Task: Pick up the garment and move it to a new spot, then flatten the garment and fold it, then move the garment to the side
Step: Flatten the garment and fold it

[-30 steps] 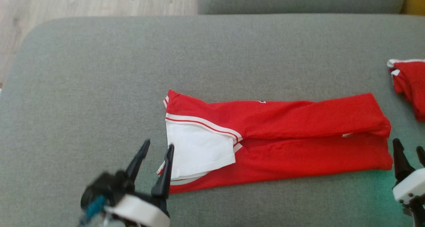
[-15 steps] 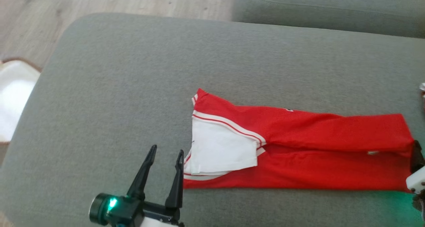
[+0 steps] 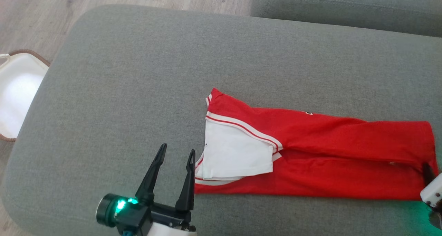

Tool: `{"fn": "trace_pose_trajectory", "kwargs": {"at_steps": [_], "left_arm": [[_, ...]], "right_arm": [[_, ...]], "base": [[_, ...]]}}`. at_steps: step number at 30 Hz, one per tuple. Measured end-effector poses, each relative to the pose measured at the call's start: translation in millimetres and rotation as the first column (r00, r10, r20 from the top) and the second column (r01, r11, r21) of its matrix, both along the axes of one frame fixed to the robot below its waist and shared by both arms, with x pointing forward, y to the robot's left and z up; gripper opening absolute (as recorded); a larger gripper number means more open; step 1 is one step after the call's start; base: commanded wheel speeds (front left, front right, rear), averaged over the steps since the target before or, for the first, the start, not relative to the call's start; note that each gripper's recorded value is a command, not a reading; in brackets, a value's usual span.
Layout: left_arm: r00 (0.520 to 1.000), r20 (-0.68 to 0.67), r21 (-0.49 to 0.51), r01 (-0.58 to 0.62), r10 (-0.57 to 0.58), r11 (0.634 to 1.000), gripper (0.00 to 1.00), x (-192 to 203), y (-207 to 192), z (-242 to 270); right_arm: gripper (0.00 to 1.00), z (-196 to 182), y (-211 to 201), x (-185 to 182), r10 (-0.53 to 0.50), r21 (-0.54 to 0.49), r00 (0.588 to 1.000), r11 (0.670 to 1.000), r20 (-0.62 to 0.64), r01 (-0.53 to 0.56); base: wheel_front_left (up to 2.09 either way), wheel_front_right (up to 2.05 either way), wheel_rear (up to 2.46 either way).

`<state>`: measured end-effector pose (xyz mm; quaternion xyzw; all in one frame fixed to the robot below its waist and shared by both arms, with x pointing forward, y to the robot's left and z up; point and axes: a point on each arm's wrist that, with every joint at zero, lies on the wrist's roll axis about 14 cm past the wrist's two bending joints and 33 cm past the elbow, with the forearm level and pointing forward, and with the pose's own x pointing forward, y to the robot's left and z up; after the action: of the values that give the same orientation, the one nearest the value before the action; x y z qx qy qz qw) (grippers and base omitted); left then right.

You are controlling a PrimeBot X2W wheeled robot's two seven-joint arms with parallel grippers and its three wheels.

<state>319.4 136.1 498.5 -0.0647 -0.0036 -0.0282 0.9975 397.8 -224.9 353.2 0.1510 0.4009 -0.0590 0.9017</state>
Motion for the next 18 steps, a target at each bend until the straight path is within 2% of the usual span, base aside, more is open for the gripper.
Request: {"fn": "trace_pose_trajectory", "kwargs": {"at_steps": [1,2,10,18], "left_arm": [[1.0,0.004,0.001,0.004,-0.004,1.0,1.0,1,0,1],[1.0,0.007,0.0,0.007,-0.007,1.0,1.0,2,-1,1],[1.0,0.008,-0.004,0.029,-0.029,1.0,1.0,2,-6,-1],[0.997,0.017,-0.008,0.077,-0.077,0.997,1.0,2,-18,0]], "right_arm": [[0.07,0,1,0,0.005,0.004,1.0,1.0,-0.003,-0.005],[0.0,0,2,0,0.009,0.009,1.0,1.0,-0.003,-0.009],[0.0,11,-2,3,-0.013,0.023,0.997,1.0,0.071,0.011],[0.0,45,-59,2,-0.105,-0.03,0.979,0.993,0.173,0.112]], "base": [[0.0,0.0,0.0],[0.0,0.0,0.0],[0.0,0.0,0.0],[0.0,0.0,0.0]]}}
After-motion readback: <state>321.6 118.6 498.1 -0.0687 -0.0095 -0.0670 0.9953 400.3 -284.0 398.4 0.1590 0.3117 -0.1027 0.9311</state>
